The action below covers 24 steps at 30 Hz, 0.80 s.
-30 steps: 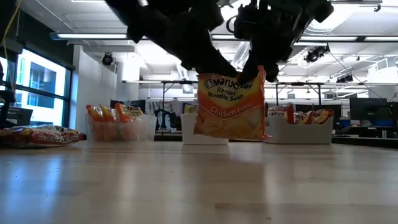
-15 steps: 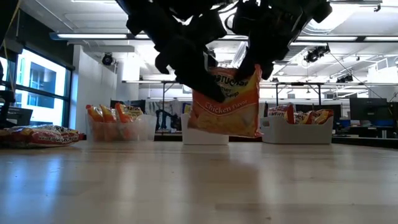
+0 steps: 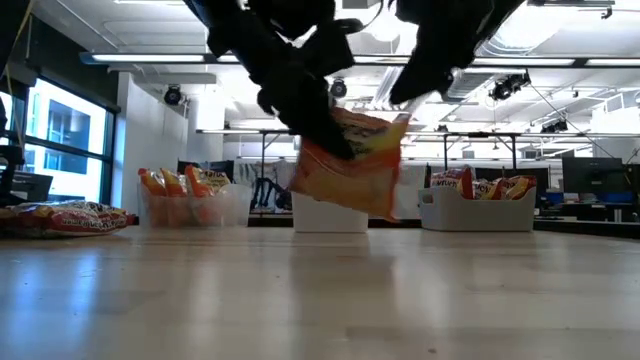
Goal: Sort Maruchan noodles
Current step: Put the orange noodle pack into the transparent bin
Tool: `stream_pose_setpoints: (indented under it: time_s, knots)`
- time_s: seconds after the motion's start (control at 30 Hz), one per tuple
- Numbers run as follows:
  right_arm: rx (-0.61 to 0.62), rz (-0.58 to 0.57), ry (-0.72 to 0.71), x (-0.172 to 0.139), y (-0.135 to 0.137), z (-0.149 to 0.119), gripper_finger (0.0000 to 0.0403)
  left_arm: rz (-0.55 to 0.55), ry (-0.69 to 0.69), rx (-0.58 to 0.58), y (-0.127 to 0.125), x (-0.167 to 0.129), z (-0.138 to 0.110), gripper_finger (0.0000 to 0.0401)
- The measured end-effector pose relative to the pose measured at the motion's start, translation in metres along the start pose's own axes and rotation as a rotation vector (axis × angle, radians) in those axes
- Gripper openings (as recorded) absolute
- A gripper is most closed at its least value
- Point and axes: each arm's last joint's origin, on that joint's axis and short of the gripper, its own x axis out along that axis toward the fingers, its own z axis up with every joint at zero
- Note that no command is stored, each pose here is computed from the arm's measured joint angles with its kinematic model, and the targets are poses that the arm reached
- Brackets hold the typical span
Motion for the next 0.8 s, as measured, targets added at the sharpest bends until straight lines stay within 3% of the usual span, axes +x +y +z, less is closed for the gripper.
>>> stream_pose_setpoints:
  time_s: [0.17,0.33,0.57,0.8]
  knots:
    - [0.012,-0.144,-0.061,-0.046,-0.011,0.0,0.0121,0.08,-0.004,-0.259,0.036,-0.032,-0.004,0.0013]
    - [0.017,-0.305,-0.092,-0.072,-0.02,-0.006,0.0096,0.283,0.015,-0.528,0.066,-0.075,-0.014,0.0013]
    - [-0.011,-0.351,-0.184,-0.063,-0.024,-0.027,0.0013,0.523,0.042,-0.796,0.089,-0.137,-0.034,0.0013]
    - [-0.021,-0.343,-0.435,-0.045,-0.035,-0.052,0.0005,0.716,-0.049,-0.965,0.092,-0.165,-0.067,0.0014]
